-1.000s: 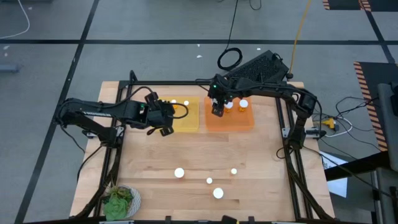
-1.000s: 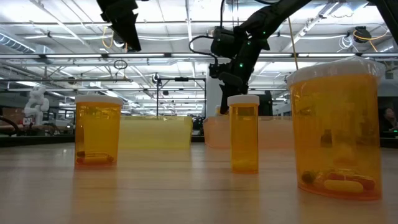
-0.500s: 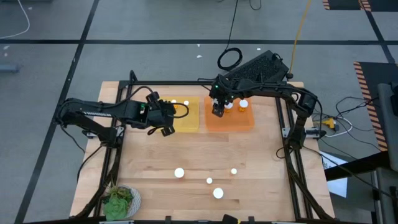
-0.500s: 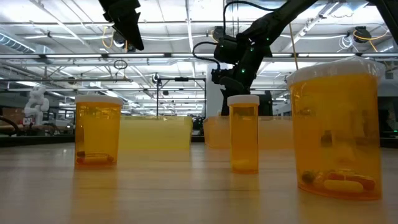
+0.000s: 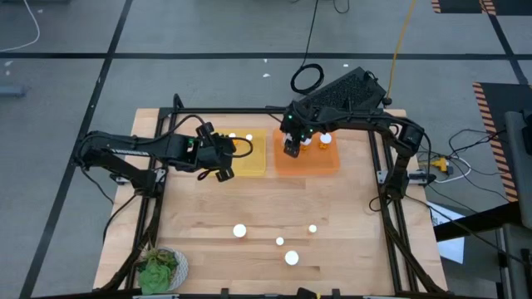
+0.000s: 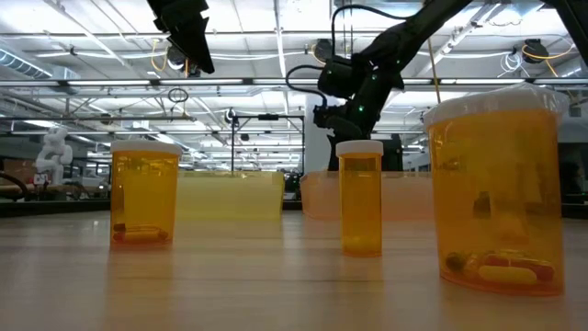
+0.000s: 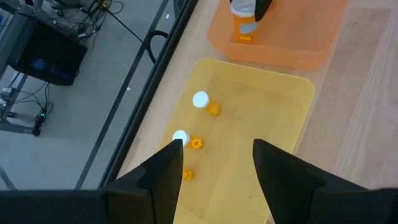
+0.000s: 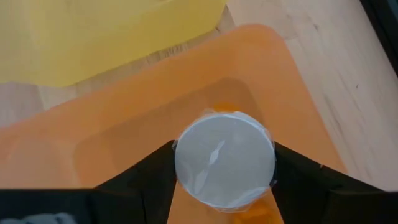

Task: Pick and place medicine bottles into bin by pill shape (circle, oval)
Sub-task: Put the big orange pill bottle into the orange bin, then put the small orange pill bottle into the yellow bin

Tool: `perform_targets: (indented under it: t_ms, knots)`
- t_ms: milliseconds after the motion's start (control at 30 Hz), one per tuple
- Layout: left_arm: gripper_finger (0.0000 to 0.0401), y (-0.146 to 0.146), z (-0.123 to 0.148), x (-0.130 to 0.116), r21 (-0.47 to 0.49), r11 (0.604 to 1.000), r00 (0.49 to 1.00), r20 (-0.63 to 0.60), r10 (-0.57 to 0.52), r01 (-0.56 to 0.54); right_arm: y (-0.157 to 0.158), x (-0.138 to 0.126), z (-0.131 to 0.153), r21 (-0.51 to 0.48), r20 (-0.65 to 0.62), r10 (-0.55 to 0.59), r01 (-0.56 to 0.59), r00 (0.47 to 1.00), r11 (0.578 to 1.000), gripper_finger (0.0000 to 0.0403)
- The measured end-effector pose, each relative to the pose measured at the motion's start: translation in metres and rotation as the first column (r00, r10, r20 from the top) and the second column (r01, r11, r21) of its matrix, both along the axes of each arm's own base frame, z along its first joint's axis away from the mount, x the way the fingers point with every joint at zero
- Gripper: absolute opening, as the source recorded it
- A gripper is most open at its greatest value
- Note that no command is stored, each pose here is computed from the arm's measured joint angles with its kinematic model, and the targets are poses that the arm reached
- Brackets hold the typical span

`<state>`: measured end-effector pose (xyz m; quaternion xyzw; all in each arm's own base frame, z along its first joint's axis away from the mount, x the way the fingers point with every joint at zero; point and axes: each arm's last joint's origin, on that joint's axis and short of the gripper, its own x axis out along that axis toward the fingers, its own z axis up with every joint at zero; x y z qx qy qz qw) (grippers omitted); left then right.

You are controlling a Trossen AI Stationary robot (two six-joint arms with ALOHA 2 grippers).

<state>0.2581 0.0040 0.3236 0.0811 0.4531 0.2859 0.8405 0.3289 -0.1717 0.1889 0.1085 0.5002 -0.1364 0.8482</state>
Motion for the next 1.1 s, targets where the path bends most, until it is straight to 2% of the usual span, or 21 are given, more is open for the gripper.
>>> perform_targets:
  t_ms: [300,633,867,1100]
  knots:
    - [0.0198,0.000,0.000,0.000,0.001,1.000,1.000,-0.001,-0.002,0.002,-0.001,0.002,-0.001,-0.020,0.030,0.006,-0.006,1.000,1.000,0.0259]
    - [0.0198,0.000,0.000,0.000,-0.005,1.000,1.000,-0.001,-0.005,0.005,0.002,0.000,0.013,-0.047,0.066,0.022,-0.018,0.998,0.999,0.0263]
    - [0.0198,-0.001,0.000,0.000,-0.022,1.000,1.000,0.011,0.001,-0.001,0.027,-0.011,0.049,-0.066,0.099,0.075,-0.068,0.992,0.995,0.0263]
    - [0.0198,-0.013,-0.001,0.001,-0.072,0.996,0.999,0.026,-0.046,0.048,0.076,-0.031,0.093,-0.085,0.155,0.173,-0.161,0.973,0.983,0.0263]
